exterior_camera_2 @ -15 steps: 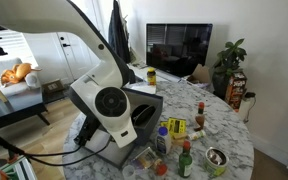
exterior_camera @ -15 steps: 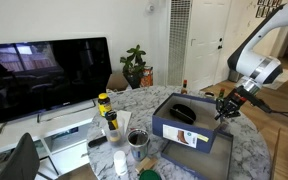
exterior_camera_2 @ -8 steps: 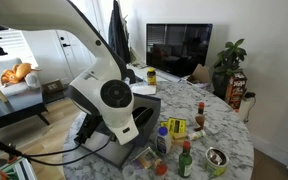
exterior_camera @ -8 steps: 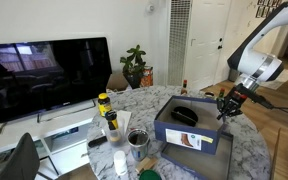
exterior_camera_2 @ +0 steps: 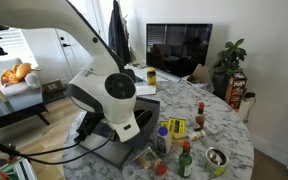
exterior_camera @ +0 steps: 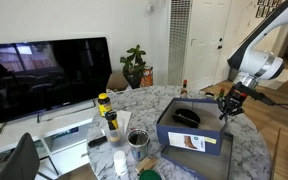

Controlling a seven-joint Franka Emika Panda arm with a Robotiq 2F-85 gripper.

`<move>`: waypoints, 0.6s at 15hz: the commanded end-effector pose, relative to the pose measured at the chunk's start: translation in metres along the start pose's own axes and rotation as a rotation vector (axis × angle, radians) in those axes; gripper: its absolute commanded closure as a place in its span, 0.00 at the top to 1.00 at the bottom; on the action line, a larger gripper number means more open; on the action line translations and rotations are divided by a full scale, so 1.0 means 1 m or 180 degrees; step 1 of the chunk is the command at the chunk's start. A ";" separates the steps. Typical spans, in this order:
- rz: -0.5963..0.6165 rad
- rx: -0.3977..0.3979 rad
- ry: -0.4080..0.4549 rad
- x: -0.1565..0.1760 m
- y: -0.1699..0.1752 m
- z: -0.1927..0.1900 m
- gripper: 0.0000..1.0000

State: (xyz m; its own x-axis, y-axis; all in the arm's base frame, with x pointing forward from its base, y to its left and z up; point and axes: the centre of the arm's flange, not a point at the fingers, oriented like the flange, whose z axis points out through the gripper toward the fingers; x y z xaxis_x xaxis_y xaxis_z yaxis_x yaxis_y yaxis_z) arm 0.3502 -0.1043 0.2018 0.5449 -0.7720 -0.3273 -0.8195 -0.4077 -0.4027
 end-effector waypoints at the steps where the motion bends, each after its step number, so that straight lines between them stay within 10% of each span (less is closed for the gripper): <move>1: 0.0034 -0.0051 -0.0094 -0.062 0.028 -0.032 0.02; 9: -0.0017 -0.0092 -0.0026 -0.063 0.033 -0.027 0.01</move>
State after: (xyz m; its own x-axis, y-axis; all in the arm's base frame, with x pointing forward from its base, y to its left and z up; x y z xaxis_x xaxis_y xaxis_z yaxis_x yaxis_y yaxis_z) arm 0.3515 -0.1012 0.2059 0.5350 -0.7671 -0.3540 -0.8344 -0.4140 -0.3638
